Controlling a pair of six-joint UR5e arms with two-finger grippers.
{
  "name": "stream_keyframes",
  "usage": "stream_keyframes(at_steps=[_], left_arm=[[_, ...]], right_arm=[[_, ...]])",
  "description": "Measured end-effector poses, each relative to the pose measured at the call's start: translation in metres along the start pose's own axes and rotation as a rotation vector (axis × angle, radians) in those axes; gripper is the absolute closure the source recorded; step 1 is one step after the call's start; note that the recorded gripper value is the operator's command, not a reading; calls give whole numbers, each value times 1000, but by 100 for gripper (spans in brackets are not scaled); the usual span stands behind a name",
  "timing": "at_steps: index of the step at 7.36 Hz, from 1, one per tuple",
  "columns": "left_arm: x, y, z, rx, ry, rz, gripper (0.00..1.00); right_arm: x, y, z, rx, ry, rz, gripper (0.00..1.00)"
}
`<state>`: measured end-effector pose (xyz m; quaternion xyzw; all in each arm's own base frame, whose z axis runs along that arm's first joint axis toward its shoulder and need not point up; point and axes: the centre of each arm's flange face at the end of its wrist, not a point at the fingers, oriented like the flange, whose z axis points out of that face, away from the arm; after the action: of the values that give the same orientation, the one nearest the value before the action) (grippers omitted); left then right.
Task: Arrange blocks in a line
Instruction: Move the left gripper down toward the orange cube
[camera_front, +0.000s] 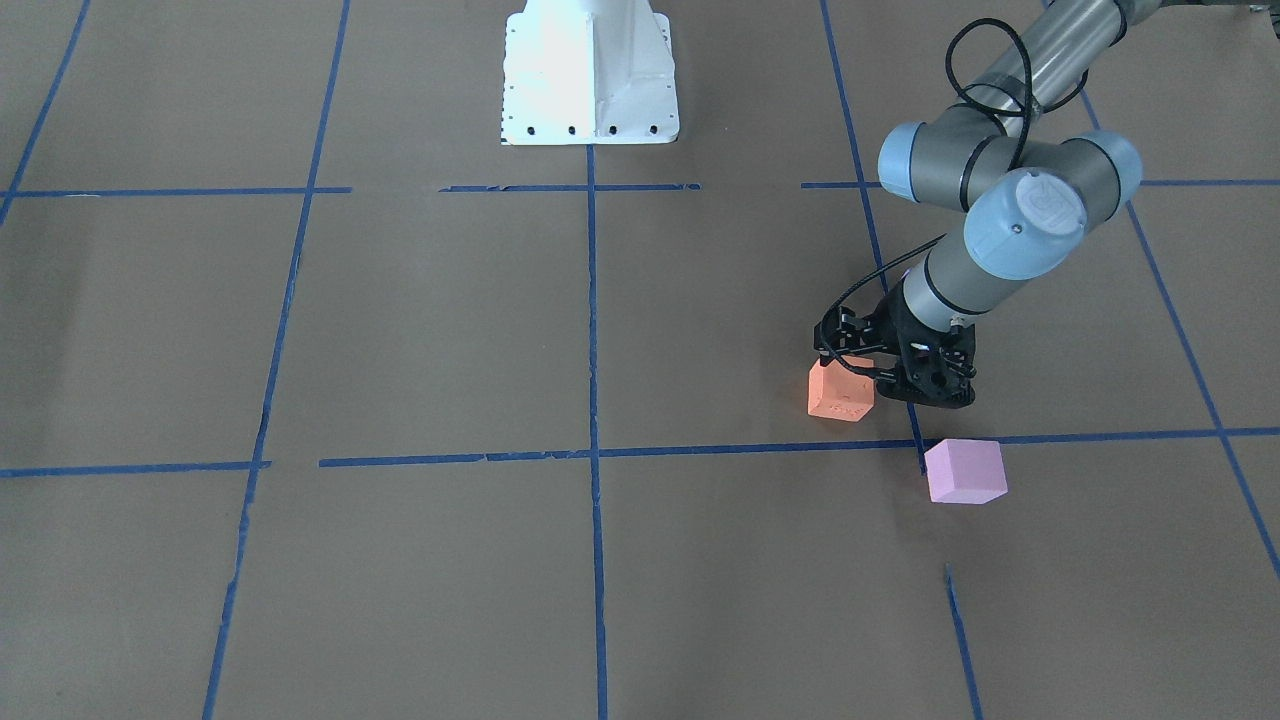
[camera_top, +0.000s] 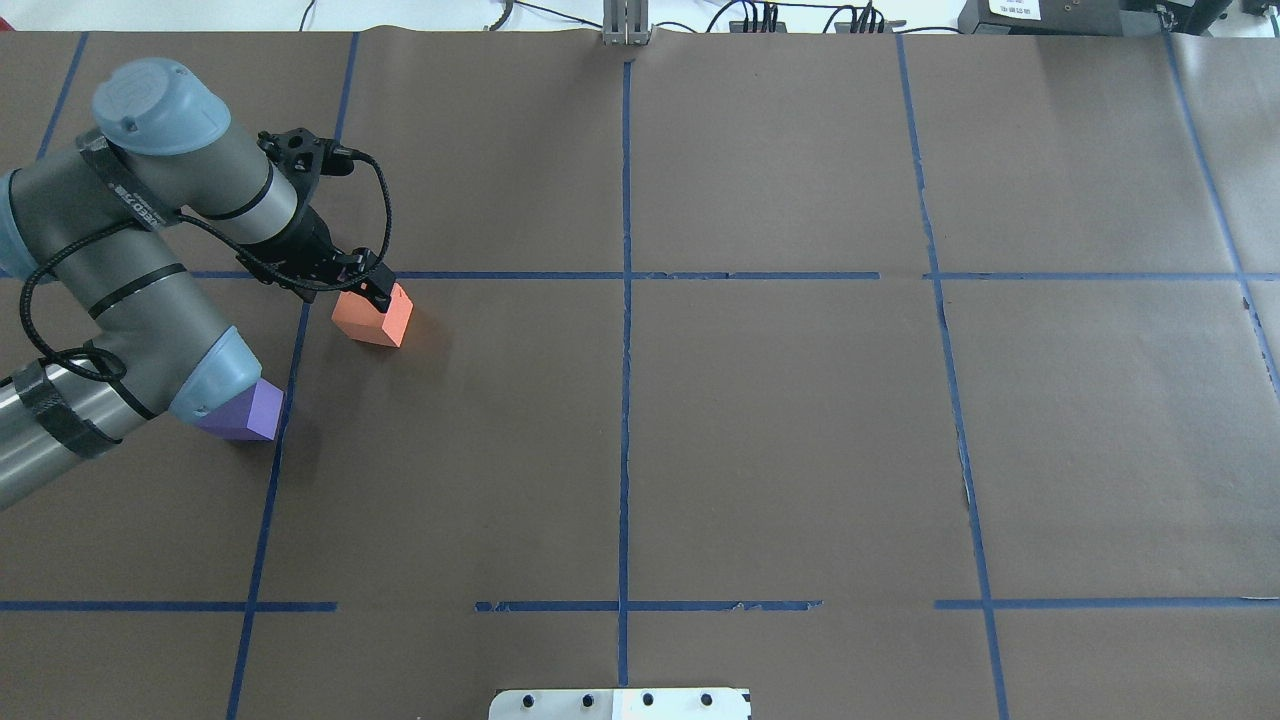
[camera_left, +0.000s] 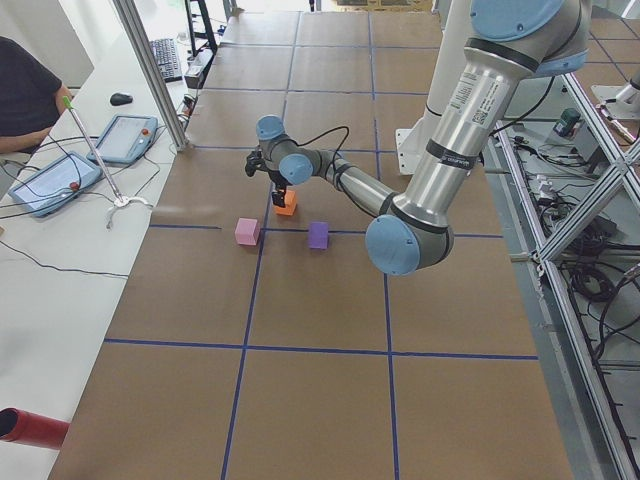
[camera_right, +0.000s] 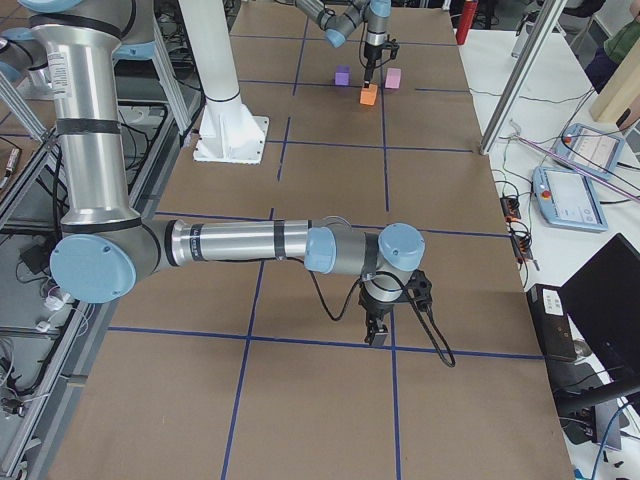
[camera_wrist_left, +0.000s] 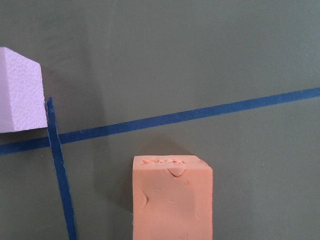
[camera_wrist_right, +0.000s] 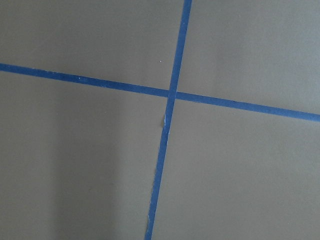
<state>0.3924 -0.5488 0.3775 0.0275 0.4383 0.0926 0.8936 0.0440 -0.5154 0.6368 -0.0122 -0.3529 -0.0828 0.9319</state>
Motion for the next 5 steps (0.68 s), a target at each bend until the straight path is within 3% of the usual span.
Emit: stream_keyframes(at_steps=[5], left_arm=[[6, 1, 20, -19, 2, -6, 1]], right_arm=[[0, 0, 0, 0, 0, 0, 0]])
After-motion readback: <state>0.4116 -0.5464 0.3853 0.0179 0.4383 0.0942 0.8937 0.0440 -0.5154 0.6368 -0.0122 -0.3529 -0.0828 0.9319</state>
